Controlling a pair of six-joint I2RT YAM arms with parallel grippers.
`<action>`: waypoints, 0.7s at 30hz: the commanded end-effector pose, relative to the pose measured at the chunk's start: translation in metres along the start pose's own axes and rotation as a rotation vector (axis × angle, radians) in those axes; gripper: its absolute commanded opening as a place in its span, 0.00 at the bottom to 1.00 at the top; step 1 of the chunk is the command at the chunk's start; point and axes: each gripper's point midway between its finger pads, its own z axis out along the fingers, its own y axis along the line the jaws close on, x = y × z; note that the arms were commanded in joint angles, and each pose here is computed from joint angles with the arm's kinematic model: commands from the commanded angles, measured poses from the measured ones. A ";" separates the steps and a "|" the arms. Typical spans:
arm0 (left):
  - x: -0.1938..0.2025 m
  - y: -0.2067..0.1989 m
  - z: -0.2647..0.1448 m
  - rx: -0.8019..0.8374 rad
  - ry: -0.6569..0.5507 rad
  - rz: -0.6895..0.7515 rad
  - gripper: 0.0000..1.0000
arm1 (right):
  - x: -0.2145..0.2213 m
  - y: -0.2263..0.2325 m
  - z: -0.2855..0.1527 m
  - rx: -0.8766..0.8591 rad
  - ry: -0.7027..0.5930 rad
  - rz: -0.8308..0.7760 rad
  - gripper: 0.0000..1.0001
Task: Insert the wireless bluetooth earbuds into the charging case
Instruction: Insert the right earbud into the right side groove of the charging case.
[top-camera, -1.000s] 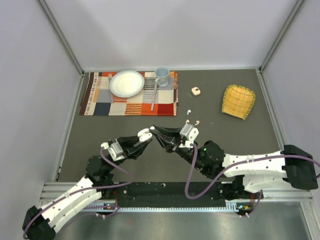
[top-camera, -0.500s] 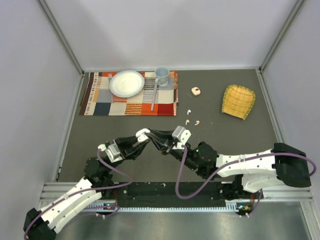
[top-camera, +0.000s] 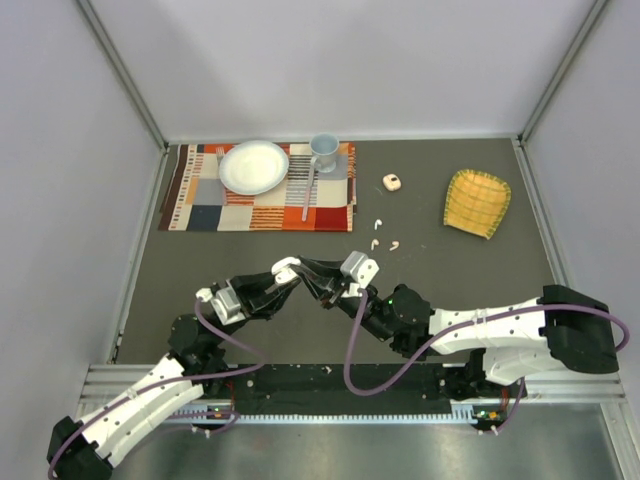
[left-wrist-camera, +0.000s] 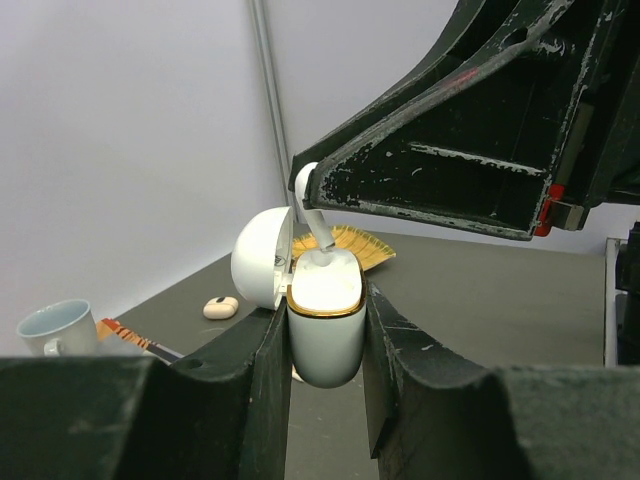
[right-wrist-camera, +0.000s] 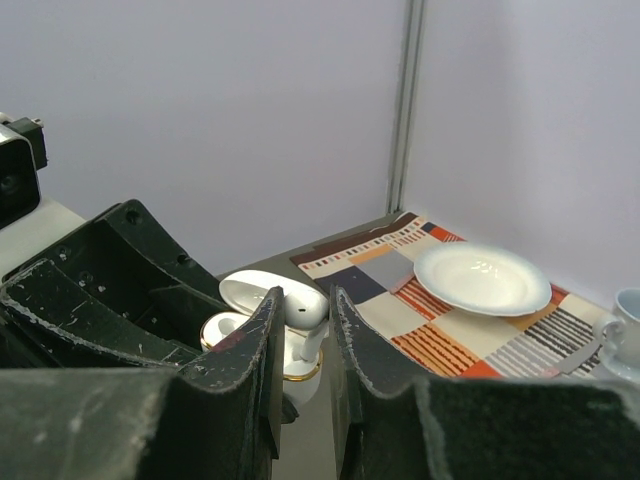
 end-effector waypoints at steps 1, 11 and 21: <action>0.011 -0.003 -0.009 -0.001 -0.004 -0.003 0.00 | -0.018 0.006 0.006 0.003 -0.044 0.033 0.00; 0.009 -0.001 -0.009 -0.011 -0.013 -0.006 0.00 | -0.012 0.011 0.006 -0.017 -0.024 0.043 0.00; 0.011 0.000 -0.009 -0.017 -0.007 -0.010 0.00 | -0.008 0.017 0.008 -0.029 -0.018 0.030 0.00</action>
